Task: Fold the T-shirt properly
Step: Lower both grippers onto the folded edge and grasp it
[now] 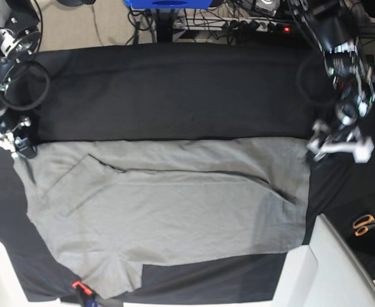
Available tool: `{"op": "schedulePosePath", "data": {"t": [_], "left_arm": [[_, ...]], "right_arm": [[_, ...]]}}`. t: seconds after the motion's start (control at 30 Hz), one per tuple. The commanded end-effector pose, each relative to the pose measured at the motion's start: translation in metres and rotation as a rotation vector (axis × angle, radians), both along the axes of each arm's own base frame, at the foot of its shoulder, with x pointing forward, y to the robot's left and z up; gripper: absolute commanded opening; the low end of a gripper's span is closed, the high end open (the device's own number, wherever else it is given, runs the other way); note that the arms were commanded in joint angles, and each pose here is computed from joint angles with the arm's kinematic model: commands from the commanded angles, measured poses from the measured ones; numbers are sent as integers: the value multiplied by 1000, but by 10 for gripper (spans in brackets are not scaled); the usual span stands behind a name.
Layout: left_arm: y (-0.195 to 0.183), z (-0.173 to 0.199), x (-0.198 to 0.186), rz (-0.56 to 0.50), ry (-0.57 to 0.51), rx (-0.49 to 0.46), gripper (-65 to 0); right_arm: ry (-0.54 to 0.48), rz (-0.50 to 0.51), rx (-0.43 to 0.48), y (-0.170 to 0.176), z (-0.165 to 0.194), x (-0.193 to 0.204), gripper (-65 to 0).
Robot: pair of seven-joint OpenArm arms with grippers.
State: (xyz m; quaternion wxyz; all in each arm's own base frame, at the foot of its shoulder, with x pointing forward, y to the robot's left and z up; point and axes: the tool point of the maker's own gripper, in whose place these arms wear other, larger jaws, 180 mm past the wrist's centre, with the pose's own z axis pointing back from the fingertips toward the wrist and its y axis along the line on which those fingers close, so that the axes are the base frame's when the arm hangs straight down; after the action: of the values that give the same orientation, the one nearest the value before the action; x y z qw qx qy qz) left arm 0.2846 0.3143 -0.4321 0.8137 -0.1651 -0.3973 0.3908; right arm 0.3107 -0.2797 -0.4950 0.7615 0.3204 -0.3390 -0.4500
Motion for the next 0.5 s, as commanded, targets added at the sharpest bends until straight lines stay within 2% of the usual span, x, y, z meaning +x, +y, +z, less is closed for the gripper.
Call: {"op": "schedulePosePath", "data": {"t": [0.0,0.13,0.27,0.47], "left_arm": [[11,9,-2,22,-25,19,-202],[21,9,-9,52,-22,22,-202],[22,16,2,52,-45,28,-202],[19,0,16,68,-24,-40,-202]], "right_arm": [[6,11,18,5,0,1,-648],[7,13,17,5,0,1,-648],[6,11,18,5,0,1,-648],[6,11,18,5,0,1,-648]]}}
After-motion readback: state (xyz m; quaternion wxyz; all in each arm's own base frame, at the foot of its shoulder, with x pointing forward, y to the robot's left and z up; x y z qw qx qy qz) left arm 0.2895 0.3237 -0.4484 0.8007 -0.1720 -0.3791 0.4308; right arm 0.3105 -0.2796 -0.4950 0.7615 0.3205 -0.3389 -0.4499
